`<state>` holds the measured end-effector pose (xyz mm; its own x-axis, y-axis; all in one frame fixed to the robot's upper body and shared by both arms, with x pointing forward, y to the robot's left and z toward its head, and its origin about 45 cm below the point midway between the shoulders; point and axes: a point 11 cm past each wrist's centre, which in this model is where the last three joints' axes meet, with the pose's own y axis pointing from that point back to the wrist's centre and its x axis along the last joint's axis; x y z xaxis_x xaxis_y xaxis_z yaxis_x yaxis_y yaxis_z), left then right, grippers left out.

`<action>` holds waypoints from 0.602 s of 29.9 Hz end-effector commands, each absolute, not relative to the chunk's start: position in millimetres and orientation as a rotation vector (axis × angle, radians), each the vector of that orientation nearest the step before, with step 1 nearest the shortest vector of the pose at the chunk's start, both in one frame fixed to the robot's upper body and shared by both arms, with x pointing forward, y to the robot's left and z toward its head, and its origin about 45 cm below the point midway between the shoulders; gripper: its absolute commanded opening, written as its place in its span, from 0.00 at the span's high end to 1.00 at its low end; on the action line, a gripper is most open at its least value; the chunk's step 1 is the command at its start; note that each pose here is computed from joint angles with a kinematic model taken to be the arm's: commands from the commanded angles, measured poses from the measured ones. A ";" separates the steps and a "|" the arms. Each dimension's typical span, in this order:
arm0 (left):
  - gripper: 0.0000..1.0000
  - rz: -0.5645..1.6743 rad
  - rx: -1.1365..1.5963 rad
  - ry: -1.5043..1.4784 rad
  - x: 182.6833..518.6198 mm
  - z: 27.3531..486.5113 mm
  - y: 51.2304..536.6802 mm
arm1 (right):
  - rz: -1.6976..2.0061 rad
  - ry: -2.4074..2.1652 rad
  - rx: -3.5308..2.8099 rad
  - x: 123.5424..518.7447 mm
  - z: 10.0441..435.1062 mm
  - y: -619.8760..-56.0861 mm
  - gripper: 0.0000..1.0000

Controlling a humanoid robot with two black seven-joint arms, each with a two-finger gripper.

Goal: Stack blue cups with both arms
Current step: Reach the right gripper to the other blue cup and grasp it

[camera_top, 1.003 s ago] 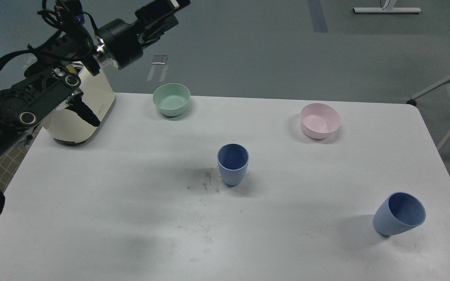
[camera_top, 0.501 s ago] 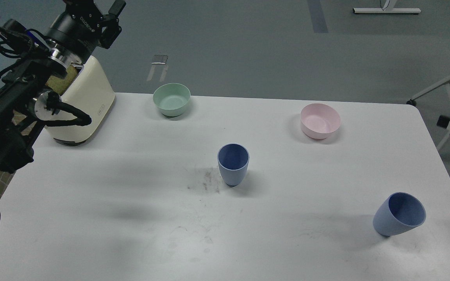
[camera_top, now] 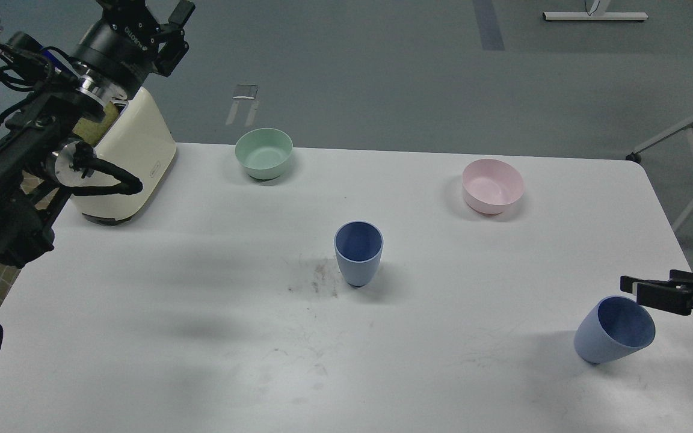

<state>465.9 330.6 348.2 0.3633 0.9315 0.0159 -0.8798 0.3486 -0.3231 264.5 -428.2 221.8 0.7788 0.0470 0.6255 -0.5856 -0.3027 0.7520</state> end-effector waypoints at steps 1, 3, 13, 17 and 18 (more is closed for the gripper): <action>0.03 1.186 -0.277 -0.210 465.7 347.3 330.7 | 0.648 -0.400 1.778 258.9 216.1 -428.9 0.05; 0.03 1.186 -0.278 -0.209 465.8 347.3 330.8 | 0.641 -0.392 1.784 255.8 213.6 -427.7 0.05; 0.03 1.185 -0.270 -0.206 465.3 344.8 330.5 | 0.630 -0.350 1.775 248.0 204.8 -427.1 0.22; 0.03 1.188 -0.266 -0.202 464.5 341.9 331.3 | 0.631 -0.328 1.769 245.1 199.3 -425.3 0.56; 0.03 1.190 -0.265 -0.197 463.9 339.8 332.0 | 0.629 -0.320 1.768 243.9 197.6 -425.2 0.59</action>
<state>464.7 331.1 342.6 0.3622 0.9320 0.0154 -0.8843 0.3488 -0.3104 246.5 -425.9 201.5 0.8130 0.0912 0.5751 -0.5299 -0.2933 0.7957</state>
